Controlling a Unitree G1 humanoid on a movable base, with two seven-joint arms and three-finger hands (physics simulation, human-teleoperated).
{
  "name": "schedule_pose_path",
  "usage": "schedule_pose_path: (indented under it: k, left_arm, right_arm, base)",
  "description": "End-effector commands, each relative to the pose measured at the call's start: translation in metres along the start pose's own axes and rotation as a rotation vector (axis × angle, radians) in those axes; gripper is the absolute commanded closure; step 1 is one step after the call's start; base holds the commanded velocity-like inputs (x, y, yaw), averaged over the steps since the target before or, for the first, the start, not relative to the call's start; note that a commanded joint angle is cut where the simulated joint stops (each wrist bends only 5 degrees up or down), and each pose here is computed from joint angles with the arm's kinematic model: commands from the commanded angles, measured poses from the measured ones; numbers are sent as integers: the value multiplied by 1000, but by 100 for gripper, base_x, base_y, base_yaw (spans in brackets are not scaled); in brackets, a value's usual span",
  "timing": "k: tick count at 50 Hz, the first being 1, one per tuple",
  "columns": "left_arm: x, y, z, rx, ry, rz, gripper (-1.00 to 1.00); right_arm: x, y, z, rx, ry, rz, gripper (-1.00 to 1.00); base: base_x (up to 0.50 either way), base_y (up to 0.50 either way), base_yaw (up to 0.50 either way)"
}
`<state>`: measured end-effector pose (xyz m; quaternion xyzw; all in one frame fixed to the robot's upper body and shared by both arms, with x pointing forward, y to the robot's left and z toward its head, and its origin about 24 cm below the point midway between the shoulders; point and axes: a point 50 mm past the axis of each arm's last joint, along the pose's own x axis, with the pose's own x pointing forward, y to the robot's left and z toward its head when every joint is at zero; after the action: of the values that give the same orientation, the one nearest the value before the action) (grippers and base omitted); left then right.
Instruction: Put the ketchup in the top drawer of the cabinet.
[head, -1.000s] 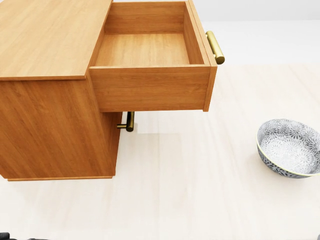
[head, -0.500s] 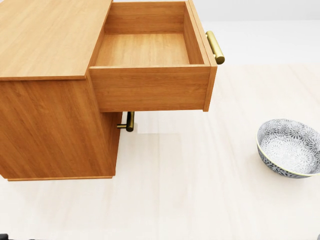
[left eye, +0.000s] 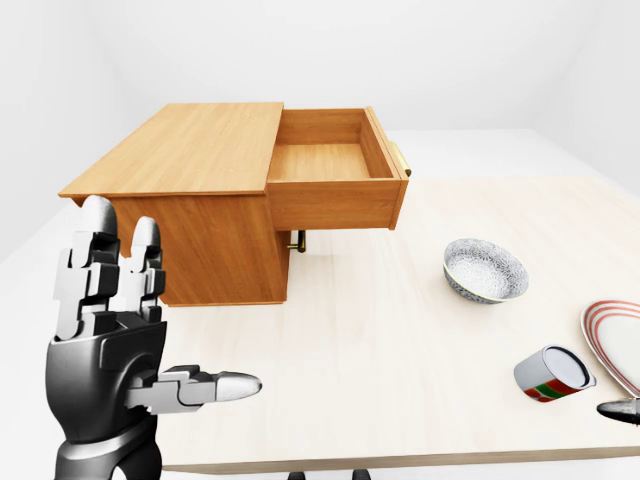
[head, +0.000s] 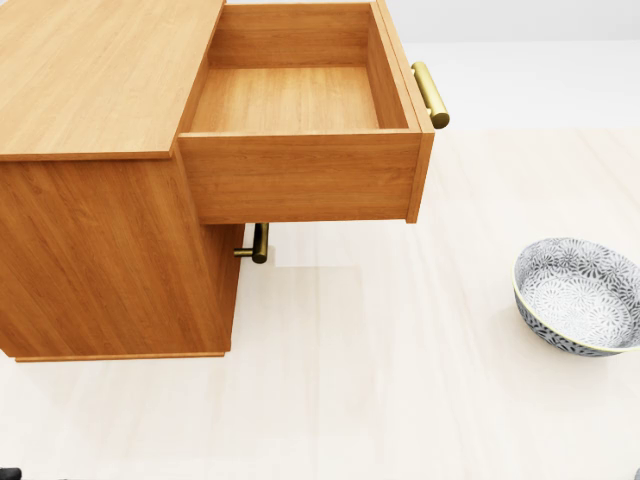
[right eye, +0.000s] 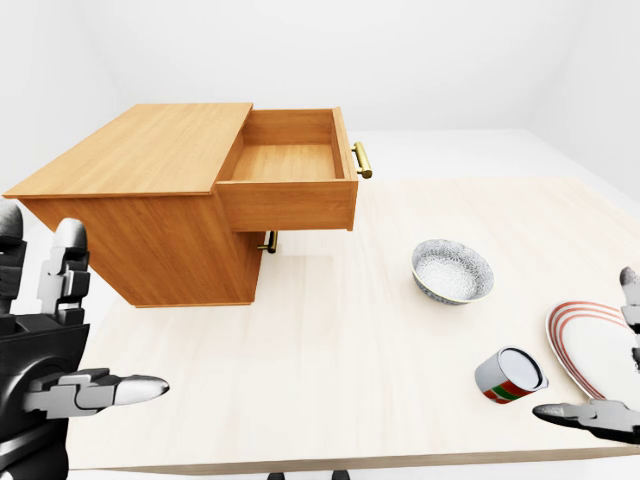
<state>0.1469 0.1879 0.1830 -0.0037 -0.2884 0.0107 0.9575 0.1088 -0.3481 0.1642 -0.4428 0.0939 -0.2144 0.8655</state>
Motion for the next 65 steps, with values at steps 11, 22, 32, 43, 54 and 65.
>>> schedule_pose_path:
  k: [11, 22, 32, 43, 54, 65]
  left_arm:
    - [0, 0, -5, -2, 21, 0, -100]
    - [0, -1, -7, -3, 29, -1, -100]
    - [0, -2, -7, 0, 33, -1, -100]
    - [0, -3, -7, 0, 35, -3, -100]
    - [-1, -4, -10, -3, 54, -6, -100]
    - [0, -5, -13, -3, 61, -8, -100]
  right_arm:
    - [13, 30, -30, 73, 109, 151, -100]
    - [13, 35, -50, 100, 183, 190, -100]
    - [22, 32, -62, 96, 225, 215, -100]
    - [30, 27, -63, 69, 227, 223, -100]
    - [39, 25, -64, 54, 232, 238, -100]
    - [56, 35, -57, 30, 209, 297, -100]
  base:
    - [0, 0, 0]
    - [0, 0, 0]
    - [0, 0, 0]
    - [0, 0, 0]
    - [0, 0, 0]
    - [0, 0, 0]
